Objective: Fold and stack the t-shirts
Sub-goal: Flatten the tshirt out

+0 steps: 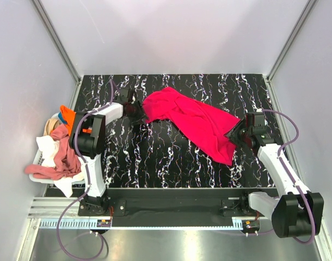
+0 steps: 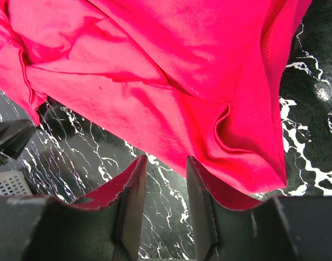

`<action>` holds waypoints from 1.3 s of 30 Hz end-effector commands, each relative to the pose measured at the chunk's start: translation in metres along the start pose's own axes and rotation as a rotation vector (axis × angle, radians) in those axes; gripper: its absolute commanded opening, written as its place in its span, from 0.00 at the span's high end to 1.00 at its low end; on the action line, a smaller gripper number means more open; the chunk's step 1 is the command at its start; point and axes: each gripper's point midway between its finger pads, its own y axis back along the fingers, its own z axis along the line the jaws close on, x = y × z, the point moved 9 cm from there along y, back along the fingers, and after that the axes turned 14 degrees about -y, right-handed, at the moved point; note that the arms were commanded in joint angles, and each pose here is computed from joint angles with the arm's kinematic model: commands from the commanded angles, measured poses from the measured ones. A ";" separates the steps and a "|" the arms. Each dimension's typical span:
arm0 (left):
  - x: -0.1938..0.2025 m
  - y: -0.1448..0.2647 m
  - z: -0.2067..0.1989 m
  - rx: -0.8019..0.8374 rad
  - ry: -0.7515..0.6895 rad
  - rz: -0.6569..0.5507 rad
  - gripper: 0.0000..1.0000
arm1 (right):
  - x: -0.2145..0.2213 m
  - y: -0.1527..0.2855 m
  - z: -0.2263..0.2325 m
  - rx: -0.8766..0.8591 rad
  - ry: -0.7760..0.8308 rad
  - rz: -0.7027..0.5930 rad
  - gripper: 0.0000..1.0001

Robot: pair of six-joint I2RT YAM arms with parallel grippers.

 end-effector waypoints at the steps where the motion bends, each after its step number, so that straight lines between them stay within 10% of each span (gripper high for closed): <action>1: -0.016 -0.011 -0.003 -0.013 -0.005 -0.060 0.55 | -0.010 0.011 0.018 -0.080 0.027 -0.047 0.58; 15: -0.001 -0.031 0.000 -0.060 -0.001 -0.013 0.73 | -0.005 0.010 0.013 -0.082 0.013 -0.026 0.57; 21: -0.002 -0.027 -0.003 -0.048 -0.002 -0.010 1.00 | -0.002 0.012 0.010 -0.088 -0.002 -0.018 0.55; 39: 0.012 0.225 -0.060 0.070 -0.196 -0.395 1.00 | -0.007 -0.008 -0.025 0.266 -0.178 -0.159 0.52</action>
